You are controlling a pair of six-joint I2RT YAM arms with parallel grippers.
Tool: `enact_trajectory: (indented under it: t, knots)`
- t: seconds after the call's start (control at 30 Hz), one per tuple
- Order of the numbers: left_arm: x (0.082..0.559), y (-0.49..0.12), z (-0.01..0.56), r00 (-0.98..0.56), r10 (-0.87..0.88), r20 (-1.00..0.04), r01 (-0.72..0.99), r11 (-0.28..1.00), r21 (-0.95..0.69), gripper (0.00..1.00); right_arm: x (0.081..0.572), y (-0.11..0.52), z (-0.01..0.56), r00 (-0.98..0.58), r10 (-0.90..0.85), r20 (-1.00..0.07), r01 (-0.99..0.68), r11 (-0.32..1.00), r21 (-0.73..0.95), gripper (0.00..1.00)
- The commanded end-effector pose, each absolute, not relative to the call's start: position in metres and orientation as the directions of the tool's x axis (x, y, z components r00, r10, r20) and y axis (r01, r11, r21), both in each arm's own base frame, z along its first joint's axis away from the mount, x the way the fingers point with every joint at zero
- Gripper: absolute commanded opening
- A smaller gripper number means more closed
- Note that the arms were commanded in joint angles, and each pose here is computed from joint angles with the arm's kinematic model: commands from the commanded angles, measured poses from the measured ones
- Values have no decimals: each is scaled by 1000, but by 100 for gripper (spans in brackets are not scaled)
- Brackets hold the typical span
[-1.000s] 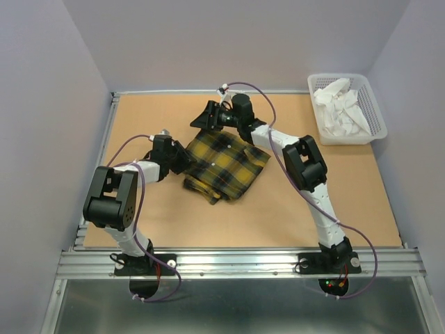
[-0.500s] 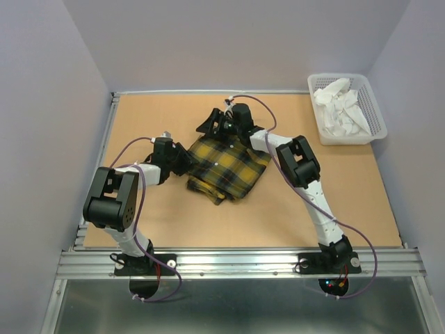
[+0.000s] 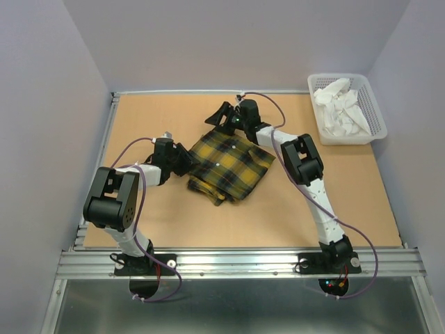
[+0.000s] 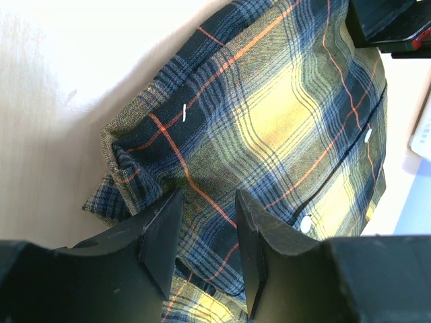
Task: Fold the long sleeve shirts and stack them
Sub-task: Fold the shirt
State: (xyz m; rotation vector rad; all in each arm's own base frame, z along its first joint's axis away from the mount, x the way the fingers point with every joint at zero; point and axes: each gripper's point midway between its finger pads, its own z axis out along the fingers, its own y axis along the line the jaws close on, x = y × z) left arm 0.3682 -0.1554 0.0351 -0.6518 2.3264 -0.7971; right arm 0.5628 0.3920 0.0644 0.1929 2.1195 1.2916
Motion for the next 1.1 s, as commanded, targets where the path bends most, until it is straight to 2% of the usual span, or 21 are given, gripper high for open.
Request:
enact_trajectory:
  t: [0.0,0.2,0.23,0.33,0.37,0.47,0.6,0.63,0.73,0.77,0.83,0.87,0.9,0.97,1.07]
  knots:
    - [331,-141,4,-763,-570,-306,-341,756,-558,49,590,343,18,-759,469,-451,-87,613,785,81]
    - [342,-139,11,-760,-553,-342,-320,776,-544,50,608,321,72,-705,463,-537,-185,611,770,82]
    - [346,-140,15,-761,-548,-348,-314,780,-541,50,609,314,98,-685,464,-562,-217,607,765,82]
    - [356,-138,16,-765,-526,-370,-300,801,-519,52,595,305,121,-670,417,-614,-276,628,728,82]
    - [365,-139,23,-762,-521,-384,-288,805,-519,53,589,303,154,-637,397,-661,-336,629,701,82]
    - [385,-141,29,-769,-491,-410,-261,826,-500,55,554,299,155,-672,337,-659,-363,626,690,81]
    - [413,-139,37,-760,-464,-456,-243,852,-463,57,495,291,193,-683,285,-672,-429,589,685,78]
    - [425,-140,43,-755,-456,-471,-231,857,-460,58,474,290,178,-721,256,-644,-417,582,698,74]
    - [443,-140,51,-738,-441,-510,-209,869,-449,62,432,296,190,-730,206,-651,-463,552,693,61]
    - [448,-140,58,-737,-433,-519,-200,873,-444,65,413,298,173,-766,177,-618,-445,547,709,55]
    - [456,-143,74,-726,-430,-537,-178,871,-457,71,383,314,176,-774,119,-622,-489,510,707,48]
    - [457,-144,87,-716,-426,-553,-157,870,-468,72,366,318,164,-794,87,-602,-485,506,713,42]
    - [457,-144,87,-717,-424,-553,-156,871,-465,74,355,324,160,-798,63,-599,-496,496,713,42]
    - [454,-143,105,-695,-427,-578,-140,870,-474,77,327,343,152,-807,-7,-590,-526,463,714,32]
    - [449,-142,118,-678,-432,-595,-126,866,-484,77,297,356,132,-826,-70,-559,-525,455,719,19]
